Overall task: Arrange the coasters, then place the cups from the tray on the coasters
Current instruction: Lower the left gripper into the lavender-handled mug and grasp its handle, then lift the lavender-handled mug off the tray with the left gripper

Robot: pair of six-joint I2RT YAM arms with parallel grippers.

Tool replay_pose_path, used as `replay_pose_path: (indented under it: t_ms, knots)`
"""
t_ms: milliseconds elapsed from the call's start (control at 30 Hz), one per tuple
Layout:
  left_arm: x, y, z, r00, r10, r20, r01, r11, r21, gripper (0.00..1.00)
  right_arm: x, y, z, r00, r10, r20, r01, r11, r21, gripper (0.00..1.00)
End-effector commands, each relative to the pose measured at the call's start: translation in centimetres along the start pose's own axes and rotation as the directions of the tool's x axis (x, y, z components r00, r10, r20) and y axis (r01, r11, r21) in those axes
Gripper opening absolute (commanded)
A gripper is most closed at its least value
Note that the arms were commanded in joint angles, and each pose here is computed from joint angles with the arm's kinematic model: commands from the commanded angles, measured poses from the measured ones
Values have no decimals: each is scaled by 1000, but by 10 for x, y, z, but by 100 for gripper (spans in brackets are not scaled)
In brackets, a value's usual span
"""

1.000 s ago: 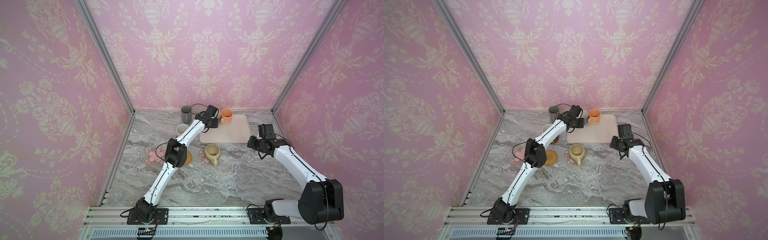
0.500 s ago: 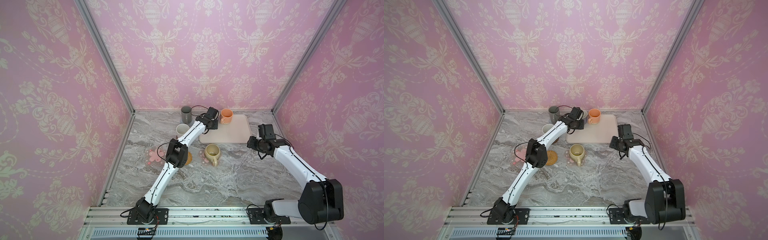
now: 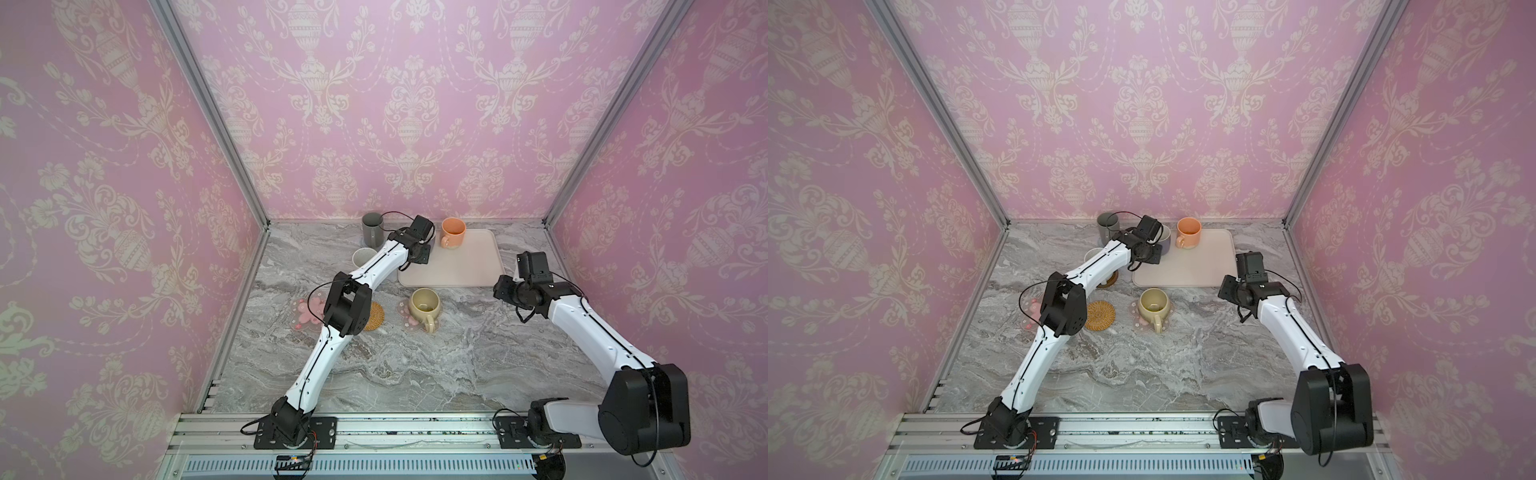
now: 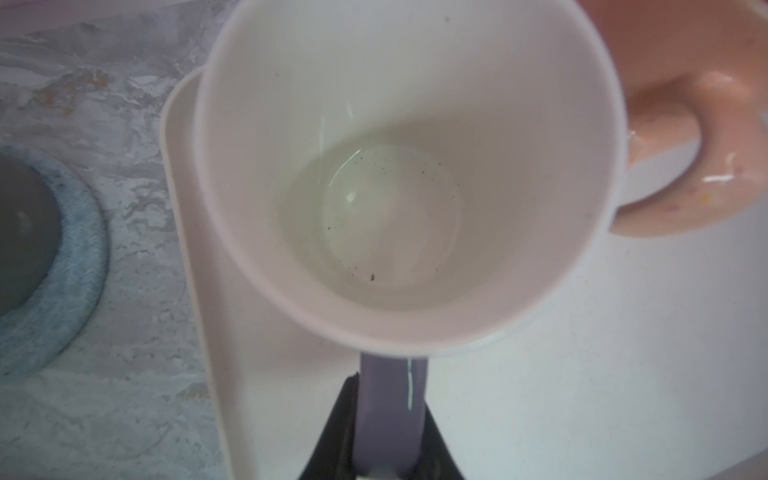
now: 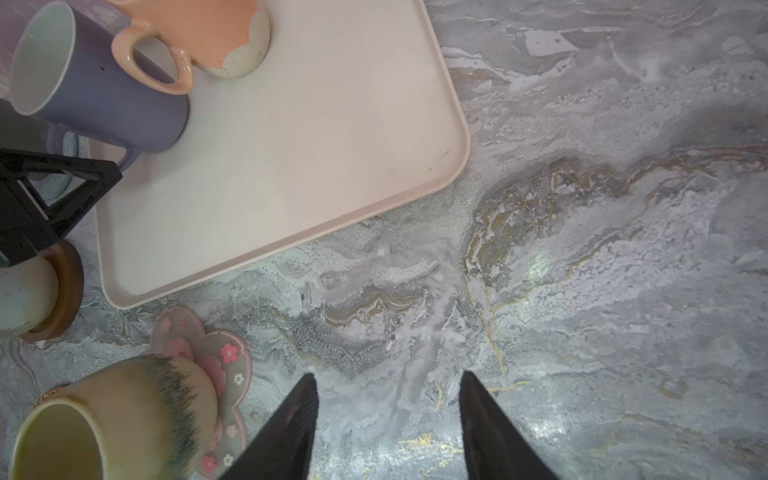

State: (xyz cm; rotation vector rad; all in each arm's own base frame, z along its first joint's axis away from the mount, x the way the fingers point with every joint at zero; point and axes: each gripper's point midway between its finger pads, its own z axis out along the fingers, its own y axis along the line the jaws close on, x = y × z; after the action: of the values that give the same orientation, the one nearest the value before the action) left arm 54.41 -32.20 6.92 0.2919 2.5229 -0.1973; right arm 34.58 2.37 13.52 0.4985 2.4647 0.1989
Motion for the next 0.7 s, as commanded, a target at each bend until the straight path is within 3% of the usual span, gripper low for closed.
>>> replay_pose_path:
  t_ms: [0, 333, 667]
  knots:
    - [-13, 11, -38, 998, 44, 34, -42, 998, -42, 19, 2, -1, -4, 999, 37, 8, -37, 999, -21, 56]
    - [33, 22, -70, 1000, 15, 12, -15, 1000, -2, 21, 6, 1, -9, 998, 53, 13, -53, 997, -48, 56]
    - [61, 9, -63, 999, -17, -52, 22, 995, 101, 31, 11, 1, -13, 997, 75, 14, -74, 995, -63, 56]
